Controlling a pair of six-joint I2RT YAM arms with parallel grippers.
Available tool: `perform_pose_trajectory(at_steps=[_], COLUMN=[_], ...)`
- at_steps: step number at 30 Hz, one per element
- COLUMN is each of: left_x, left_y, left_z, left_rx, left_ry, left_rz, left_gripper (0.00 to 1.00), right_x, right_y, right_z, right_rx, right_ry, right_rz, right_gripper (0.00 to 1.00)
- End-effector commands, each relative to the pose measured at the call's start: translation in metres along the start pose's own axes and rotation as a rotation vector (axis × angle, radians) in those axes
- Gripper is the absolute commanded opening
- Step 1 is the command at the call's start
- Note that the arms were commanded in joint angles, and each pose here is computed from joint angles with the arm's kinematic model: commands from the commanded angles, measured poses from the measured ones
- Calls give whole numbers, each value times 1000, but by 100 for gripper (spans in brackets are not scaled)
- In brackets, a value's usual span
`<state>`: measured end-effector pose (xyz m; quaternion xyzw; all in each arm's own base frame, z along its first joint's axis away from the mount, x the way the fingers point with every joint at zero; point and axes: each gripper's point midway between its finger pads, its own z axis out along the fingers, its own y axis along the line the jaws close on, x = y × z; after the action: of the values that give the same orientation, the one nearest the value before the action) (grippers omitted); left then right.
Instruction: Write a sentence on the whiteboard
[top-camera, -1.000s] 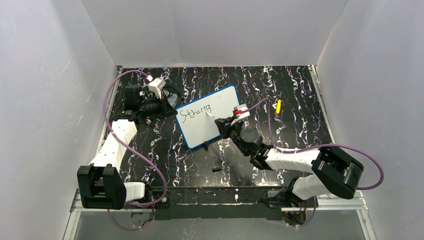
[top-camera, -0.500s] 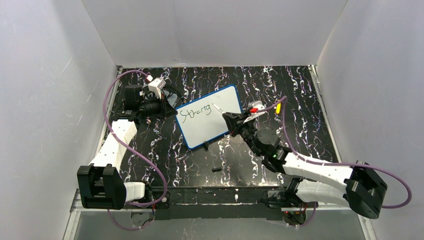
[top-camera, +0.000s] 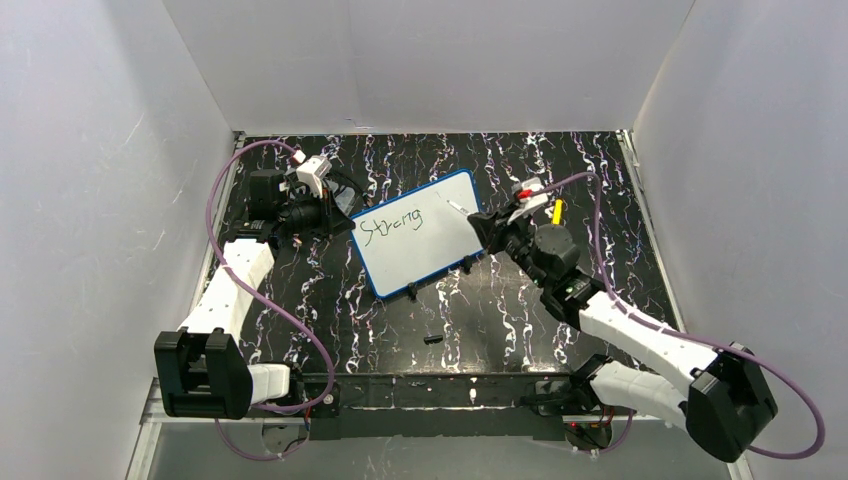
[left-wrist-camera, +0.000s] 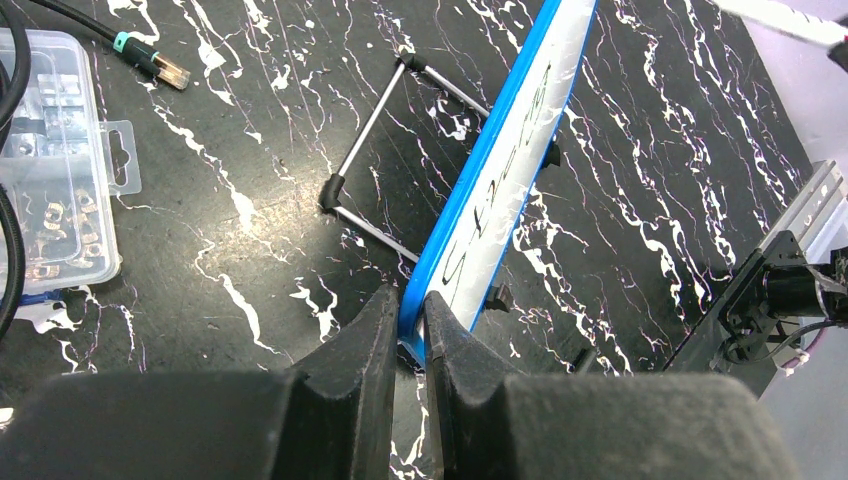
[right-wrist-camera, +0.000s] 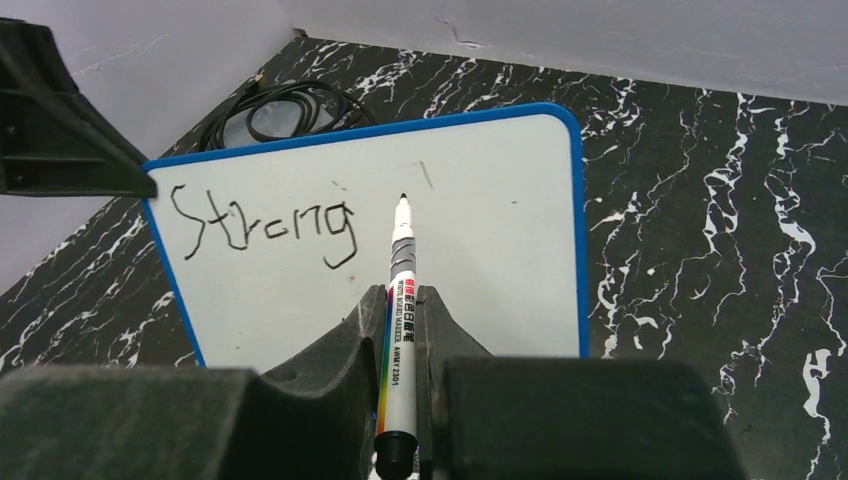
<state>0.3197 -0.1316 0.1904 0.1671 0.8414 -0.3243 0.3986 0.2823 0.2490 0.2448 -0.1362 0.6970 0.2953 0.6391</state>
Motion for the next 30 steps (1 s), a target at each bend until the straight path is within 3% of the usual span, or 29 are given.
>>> perform_pose_trajectory(at_steps=[1,30], left_x=[0,3], left_y=[-11,-8], left_z=[-6,-4], left_rx=[26,21], left_ry=[-2,14], left_rz=[17,4], left_gripper=[0,0], right_x=[-25,-10], right_y=[4,-21], right_z=[11,46], right_rx=[-138,-157], right_ry=[-32,-18], right_rz=[56,85], right_gripper=[1,1])
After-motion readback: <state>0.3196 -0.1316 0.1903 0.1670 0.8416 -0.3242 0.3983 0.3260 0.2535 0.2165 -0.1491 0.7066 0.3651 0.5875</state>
